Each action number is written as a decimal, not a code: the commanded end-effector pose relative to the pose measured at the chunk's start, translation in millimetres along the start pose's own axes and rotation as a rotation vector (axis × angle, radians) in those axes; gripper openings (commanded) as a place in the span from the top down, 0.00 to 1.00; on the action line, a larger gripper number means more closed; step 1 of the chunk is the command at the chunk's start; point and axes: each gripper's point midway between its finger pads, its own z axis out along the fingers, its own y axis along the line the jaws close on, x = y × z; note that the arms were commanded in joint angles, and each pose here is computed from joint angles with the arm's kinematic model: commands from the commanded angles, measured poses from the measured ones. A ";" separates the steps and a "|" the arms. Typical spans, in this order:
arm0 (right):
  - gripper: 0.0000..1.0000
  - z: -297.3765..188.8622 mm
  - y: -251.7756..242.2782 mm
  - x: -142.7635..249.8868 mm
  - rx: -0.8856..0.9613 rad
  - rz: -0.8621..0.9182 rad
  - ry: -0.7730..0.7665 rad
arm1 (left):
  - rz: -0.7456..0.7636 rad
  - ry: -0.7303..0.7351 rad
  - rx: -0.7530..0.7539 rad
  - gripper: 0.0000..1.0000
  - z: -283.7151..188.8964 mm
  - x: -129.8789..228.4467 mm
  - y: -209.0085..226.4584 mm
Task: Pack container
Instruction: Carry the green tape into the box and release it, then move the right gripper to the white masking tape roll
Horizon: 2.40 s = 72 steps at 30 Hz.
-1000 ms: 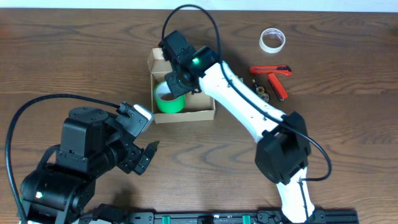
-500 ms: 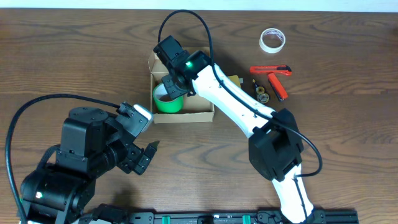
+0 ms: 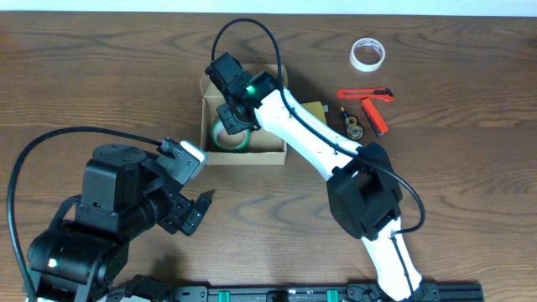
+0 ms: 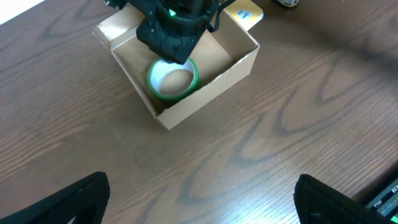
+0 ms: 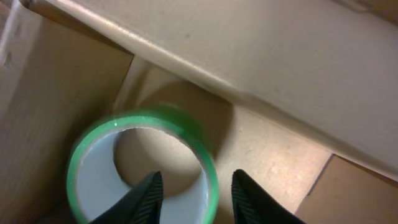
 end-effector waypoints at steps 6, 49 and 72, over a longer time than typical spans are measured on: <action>0.57 -1.0 5.4 1.7 -0.006 -0.001 0.003 | 0.011 -0.011 -0.009 0.05 -4.1 -3.4 1.0; 0.28 -10.7 -361.3 -53.9 0.306 0.140 -0.256 | 0.011 -0.011 -0.009 0.05 -4.1 -3.4 1.0; 0.37 73.9 -376.7 -41.4 0.294 0.156 -0.246 | 0.011 -0.011 -0.009 0.05 -4.1 -3.4 1.0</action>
